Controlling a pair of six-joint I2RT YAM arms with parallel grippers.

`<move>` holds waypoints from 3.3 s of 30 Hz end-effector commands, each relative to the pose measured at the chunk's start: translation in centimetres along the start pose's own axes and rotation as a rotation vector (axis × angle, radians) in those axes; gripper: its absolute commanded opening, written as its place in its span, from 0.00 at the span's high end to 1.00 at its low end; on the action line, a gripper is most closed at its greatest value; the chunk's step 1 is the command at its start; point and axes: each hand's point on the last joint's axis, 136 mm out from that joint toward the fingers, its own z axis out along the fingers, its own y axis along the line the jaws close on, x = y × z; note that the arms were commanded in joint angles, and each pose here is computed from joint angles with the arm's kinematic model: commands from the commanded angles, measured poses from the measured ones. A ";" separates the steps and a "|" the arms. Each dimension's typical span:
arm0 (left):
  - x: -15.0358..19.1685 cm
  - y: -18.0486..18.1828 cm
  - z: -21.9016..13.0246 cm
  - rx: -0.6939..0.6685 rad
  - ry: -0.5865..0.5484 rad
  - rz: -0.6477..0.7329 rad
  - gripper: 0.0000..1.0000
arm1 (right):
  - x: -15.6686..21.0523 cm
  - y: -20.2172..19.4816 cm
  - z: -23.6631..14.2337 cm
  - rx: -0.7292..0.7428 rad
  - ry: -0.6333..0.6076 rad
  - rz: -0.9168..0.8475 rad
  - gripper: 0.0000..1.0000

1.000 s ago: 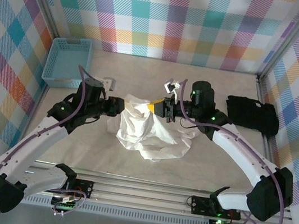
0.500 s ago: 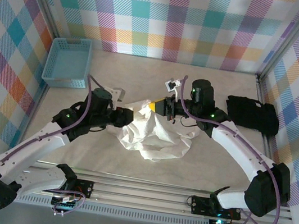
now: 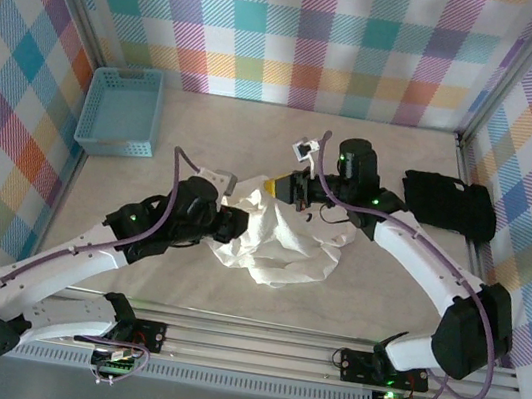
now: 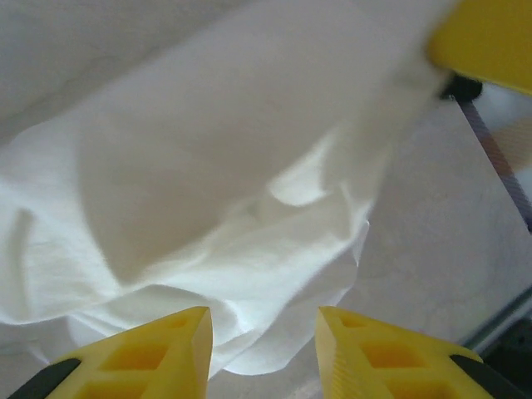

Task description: Fold the inside-out t-shirt

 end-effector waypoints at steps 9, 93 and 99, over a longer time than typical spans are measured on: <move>-1.8 1.0 2.4 -0.120 0.018 0.332 0.67 | -1.0 0.6 -0.5 -0.018 -0.011 -0.018 1.00; 0.1 5.9 -0.1 0.004 0.063 0.008 1.00 | -3.3 -1.4 -5.3 0.012 -0.170 -0.014 1.00; 1.9 7.1 2.1 -0.062 0.118 -0.018 1.00 | -2.5 -0.6 -5.3 -0.087 -0.121 0.009 0.99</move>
